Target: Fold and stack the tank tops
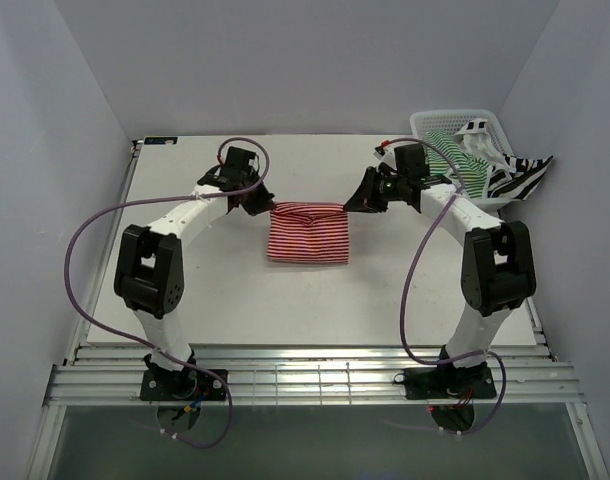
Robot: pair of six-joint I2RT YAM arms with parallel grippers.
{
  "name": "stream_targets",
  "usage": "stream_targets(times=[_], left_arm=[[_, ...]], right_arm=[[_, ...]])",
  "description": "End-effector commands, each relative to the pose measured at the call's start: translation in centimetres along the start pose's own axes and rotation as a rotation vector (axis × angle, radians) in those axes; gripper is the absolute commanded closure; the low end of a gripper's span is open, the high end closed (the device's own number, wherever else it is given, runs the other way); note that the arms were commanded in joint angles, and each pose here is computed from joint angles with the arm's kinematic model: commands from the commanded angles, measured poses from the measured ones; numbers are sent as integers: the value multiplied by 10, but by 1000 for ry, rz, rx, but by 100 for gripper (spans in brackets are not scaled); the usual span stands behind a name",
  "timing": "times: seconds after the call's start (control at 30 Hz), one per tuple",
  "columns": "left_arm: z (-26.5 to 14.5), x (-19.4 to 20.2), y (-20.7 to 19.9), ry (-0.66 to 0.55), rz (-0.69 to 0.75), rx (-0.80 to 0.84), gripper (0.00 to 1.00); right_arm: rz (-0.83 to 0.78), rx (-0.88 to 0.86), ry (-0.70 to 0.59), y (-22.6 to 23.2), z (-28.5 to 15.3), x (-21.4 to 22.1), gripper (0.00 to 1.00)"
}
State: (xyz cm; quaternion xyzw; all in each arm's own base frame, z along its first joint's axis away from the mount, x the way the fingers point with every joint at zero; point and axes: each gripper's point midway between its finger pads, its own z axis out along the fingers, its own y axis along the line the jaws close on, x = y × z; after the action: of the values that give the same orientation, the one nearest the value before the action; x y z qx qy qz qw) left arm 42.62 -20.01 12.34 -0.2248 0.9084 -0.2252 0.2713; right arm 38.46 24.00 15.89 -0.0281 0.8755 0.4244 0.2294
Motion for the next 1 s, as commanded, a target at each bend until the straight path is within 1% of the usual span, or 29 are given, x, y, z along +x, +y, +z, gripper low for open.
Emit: stream_targets(times=[0.0, 0.1, 0.23, 0.47, 0.67, 0.7, 0.73, 0.77, 0.8, 0.83, 0.87, 0.9, 0.93, 0.97], left_arm=[[11, -44, -1, -133, 2, -32, 100], [22, -53, -2, -137, 13, -39, 100], [49, -50, 8, -106, 21, -70, 100], [70, -53, 14, -100, 32, -95, 100], [80, -56, 13, -94, 39, -90, 100], [79, -57, 11, -95, 39, -87, 96], [79, -59, 10, -99, 41, -85, 72], [78, -60, 10, -103, 41, -87, 55], [73, -63, 8, -113, 42, -83, 39], [71, -65, 6, -120, 42, -80, 30], [68, -67, 4, -127, 45, -76, 15], [60, -70, -2, -137, 51, -61, 11], [57, -73, -5, -144, 57, -51, 8], [53, -73, -8, -145, 68, -39, 2]], right_arm=[[-41, 30, -95, -6, 6, -38, 92], [-31, 46, -99, -17, 16, -48, 92], [-11, 50, -74, -30, 30, -51, 92], [16, 56, -39, -53, 54, -53, 92], [24, 48, -25, -62, 68, -58, 92], [24, 46, -22, -63, 70, -57, 92], [23, 40, -22, -63, 71, -60, 90], [20, 34, -20, -61, 71, -60, 80], [19, 29, -19, -60, 71, -61, 75], [8, 18, -23, -55, 70, -64, 72], [2, 6, -21, -52, 68, -65, 61], [1, 4, -20, -49, 66, -66, 56], [-20, -6, -29, -41, 61, -69, 52], [-28, -11, -35, -37, 57, -71, 43]])
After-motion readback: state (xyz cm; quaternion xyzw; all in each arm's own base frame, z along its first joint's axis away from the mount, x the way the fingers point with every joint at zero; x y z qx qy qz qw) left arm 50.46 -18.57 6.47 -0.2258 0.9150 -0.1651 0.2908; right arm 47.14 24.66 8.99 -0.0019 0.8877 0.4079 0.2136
